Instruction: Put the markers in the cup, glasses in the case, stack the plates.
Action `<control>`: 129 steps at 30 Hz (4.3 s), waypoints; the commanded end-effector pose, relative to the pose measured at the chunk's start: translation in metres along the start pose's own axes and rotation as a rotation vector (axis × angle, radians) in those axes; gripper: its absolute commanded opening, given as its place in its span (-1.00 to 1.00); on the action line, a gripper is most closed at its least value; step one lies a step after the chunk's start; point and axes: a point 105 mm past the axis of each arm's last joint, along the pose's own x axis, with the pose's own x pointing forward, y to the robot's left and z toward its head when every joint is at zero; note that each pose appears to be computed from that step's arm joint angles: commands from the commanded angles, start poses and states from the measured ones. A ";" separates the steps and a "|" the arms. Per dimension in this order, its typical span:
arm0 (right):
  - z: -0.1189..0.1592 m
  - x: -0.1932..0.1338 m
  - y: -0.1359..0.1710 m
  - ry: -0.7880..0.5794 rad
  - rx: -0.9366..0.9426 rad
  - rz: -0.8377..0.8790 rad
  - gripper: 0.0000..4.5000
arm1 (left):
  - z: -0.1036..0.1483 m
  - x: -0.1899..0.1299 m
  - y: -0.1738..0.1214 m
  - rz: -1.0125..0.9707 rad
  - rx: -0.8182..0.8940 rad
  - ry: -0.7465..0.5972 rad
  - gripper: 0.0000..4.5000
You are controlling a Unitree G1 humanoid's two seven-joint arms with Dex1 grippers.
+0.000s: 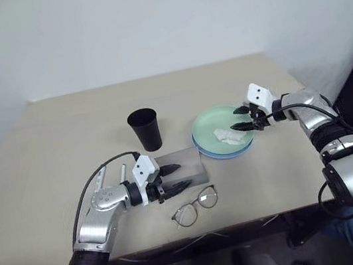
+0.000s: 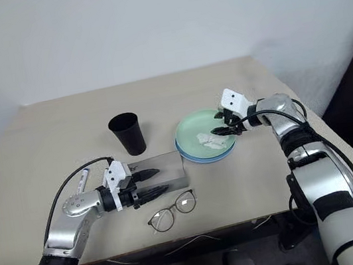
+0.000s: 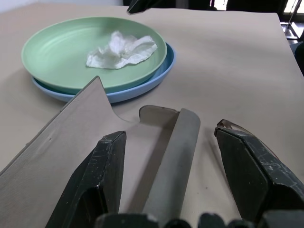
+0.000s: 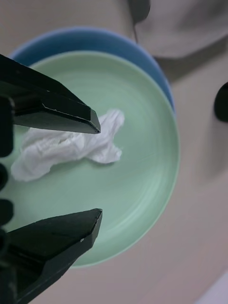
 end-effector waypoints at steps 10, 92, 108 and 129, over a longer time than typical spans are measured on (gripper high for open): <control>0.004 -0.023 0.027 -0.086 -0.034 0.065 0.21 | 0.024 -0.008 -0.008 -0.262 -0.048 0.118 0.40; 0.004 0.010 0.110 -0.283 -0.021 0.224 0.22 | 0.021 0.024 -0.024 -0.567 -0.001 0.303 -0.98; 0.001 0.009 0.107 -0.273 -0.021 0.213 0.22 | 0.095 0.016 0.034 -0.373 0.150 0.141 -0.98; -0.002 0.007 0.107 -0.252 -0.016 0.216 0.22 | 0.023 0.018 0.058 -0.390 0.225 0.458 -0.98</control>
